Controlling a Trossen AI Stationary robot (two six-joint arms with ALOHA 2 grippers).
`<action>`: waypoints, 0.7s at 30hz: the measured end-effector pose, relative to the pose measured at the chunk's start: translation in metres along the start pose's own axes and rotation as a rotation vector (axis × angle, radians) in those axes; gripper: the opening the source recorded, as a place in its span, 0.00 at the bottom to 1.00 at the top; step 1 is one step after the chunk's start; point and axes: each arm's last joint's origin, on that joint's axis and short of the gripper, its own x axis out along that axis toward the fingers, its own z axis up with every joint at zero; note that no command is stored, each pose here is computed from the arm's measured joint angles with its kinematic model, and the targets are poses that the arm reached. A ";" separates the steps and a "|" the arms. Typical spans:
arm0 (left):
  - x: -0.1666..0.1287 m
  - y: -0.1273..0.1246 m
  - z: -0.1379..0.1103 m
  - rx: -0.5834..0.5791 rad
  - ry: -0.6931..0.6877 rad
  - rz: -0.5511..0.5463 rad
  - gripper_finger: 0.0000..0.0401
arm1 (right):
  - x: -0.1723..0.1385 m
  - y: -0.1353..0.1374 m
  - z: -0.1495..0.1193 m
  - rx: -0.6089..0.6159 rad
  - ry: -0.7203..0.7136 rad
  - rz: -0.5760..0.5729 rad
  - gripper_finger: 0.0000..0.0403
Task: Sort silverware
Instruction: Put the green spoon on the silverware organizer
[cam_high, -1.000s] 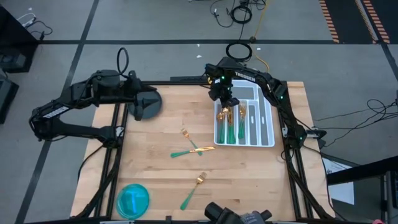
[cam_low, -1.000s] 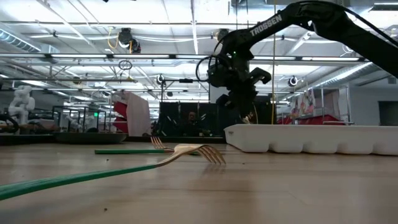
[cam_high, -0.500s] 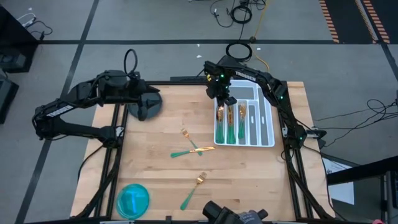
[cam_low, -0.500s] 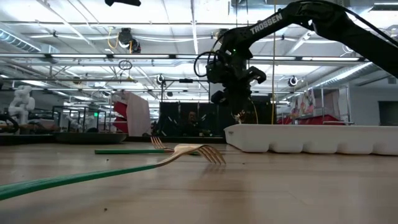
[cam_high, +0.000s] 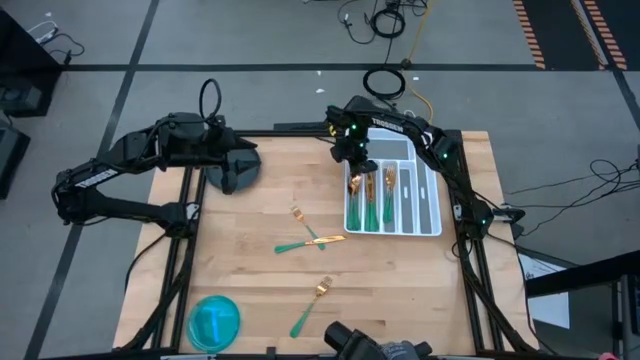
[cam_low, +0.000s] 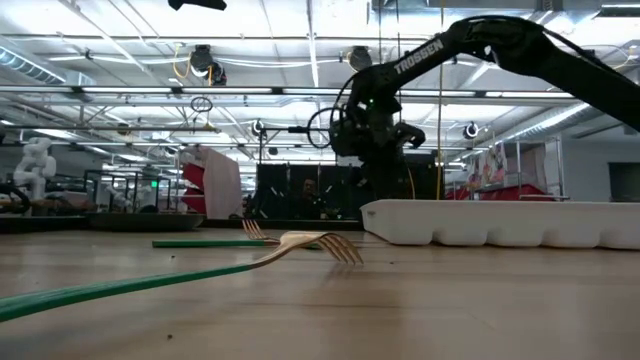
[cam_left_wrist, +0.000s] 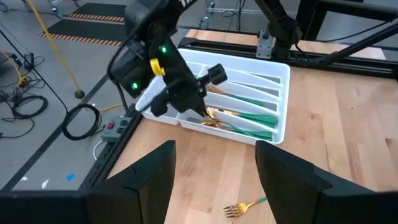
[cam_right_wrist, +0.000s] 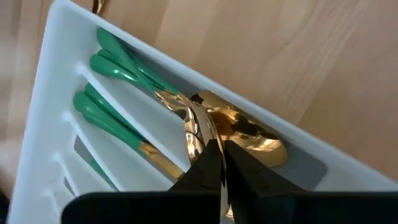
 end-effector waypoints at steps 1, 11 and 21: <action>0.000 0.000 0.000 0.000 0.000 0.000 0.56 | 0.003 -0.001 -0.001 0.020 0.006 0.011 0.00; 0.000 0.000 0.000 -0.001 0.000 0.000 0.56 | 0.018 -0.014 -0.002 0.166 0.035 -0.010 0.00; 0.000 0.000 0.000 0.000 0.000 0.000 0.56 | 0.014 -0.018 0.001 0.334 0.087 -0.142 0.14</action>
